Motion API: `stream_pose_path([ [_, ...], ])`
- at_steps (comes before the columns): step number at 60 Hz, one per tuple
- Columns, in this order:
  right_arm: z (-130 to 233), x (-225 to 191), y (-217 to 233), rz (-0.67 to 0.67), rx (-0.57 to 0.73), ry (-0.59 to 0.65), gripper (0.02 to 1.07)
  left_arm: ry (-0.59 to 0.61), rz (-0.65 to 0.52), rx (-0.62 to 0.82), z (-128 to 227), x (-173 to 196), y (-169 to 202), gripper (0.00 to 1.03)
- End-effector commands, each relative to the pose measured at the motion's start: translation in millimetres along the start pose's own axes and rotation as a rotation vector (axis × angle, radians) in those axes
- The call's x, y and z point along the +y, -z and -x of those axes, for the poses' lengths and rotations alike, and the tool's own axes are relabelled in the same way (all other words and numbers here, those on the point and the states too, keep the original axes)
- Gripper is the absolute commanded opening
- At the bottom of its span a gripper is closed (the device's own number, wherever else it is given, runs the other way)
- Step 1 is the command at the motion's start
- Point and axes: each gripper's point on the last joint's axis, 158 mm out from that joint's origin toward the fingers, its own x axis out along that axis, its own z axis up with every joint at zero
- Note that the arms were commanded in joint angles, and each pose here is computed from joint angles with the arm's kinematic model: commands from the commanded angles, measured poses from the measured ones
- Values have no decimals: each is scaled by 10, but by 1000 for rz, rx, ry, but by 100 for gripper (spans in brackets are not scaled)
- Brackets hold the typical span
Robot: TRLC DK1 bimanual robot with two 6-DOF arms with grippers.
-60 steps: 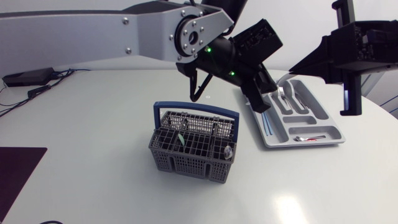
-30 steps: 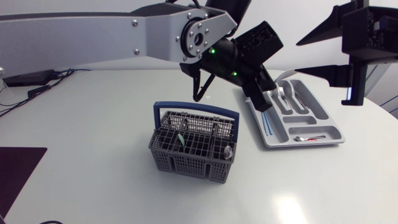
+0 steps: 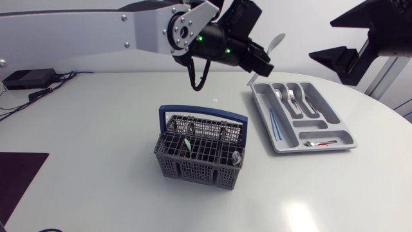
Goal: Unload the cutlery basket into the drawer organizer.
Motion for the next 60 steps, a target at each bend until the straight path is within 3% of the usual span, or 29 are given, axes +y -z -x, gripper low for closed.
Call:
stream_pose_path([
  [1, -171, 149, 247, -194, 43, -43, 97, 5, 132, -33, -3, 79, -52, 3],
  [15, -364, 494, 294, -542, 36, -167, 96, 40, 371, -111, 53, 145, -188, 3],
  [27, -427, 579, 14, -711, -42, -254, 91, 70, 495, -125, 18, 122, -199, 3],
  [45, -561, 652, -185, -788, -79, -297, 84, 84, 574, -106, -64, 127, -105, 3],
  [60, -700, 553, -153, -811, -67, -214, 78, 93, 597, -104, -104, 96, -119, 3],
])
